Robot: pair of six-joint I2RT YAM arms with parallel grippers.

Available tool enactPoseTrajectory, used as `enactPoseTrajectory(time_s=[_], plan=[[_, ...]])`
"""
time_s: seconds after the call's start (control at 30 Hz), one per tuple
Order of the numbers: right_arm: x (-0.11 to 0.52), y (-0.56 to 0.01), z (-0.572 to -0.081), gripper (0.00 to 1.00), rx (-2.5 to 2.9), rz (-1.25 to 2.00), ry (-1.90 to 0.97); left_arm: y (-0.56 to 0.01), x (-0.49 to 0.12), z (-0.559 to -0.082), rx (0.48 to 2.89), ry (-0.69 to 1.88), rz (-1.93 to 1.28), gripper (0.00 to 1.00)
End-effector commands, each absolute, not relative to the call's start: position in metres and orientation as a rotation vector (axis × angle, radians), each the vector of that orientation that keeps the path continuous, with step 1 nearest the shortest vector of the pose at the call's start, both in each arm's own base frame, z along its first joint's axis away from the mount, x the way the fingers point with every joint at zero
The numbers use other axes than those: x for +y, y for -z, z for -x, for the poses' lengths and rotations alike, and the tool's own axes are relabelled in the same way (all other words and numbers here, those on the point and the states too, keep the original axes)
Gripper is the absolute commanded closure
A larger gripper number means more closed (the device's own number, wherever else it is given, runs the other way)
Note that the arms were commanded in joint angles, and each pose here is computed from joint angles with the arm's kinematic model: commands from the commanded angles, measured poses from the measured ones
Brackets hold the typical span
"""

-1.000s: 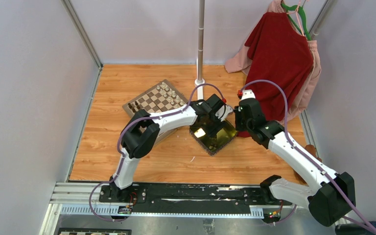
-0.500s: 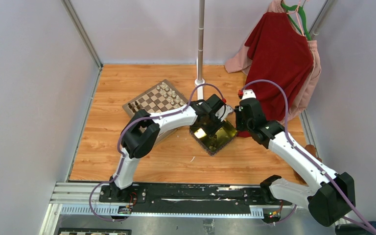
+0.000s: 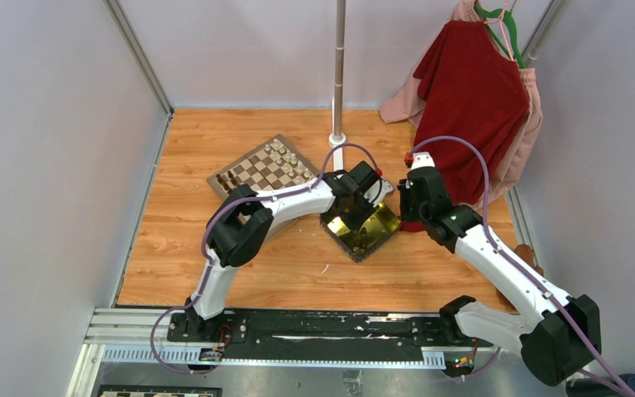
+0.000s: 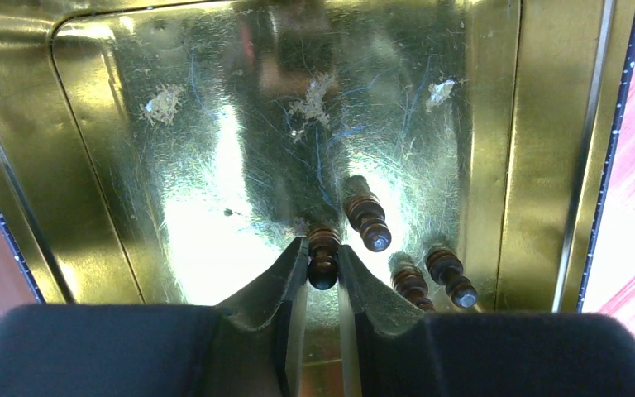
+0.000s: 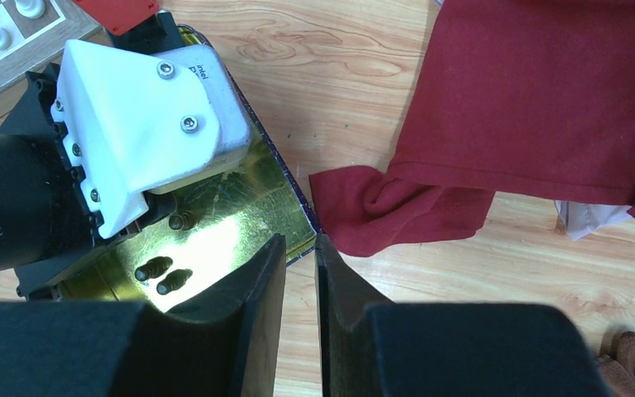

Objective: Set up the chess pieces on the board
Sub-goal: Pick up the chess piece from the storage box.

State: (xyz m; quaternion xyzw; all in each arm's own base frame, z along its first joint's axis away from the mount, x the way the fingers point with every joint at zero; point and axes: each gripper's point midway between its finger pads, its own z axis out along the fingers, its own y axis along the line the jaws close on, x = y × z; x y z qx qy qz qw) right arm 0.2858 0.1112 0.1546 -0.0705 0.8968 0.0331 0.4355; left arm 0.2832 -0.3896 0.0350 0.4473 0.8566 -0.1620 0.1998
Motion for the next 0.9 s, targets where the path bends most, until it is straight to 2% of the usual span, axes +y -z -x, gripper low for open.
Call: enactPoseTrajectory(time_s=[0.0,0.13,0.27,0.87], plan=[[0.103,-0.154,-0.284,0.76,2.226,0.175,-0.067,-0.033,-0.398,-0.284,2.381,0.462,-1.261,0.78],[0.104,-0.155,-0.283,0.76,2.223,0.182,-0.072,-0.036,-0.398,-0.283,2.377,0.461,-1.261,0.86],[0.105,-0.156,-0.283,0.76,2.220,0.184,-0.080,-0.042,-0.397,-0.281,2.372,0.449,-1.262,1.00],[0.108,-0.172,-0.282,0.77,2.190,0.186,-0.112,-0.125,-0.363,-0.296,2.305,0.283,-1.036,1.00]])
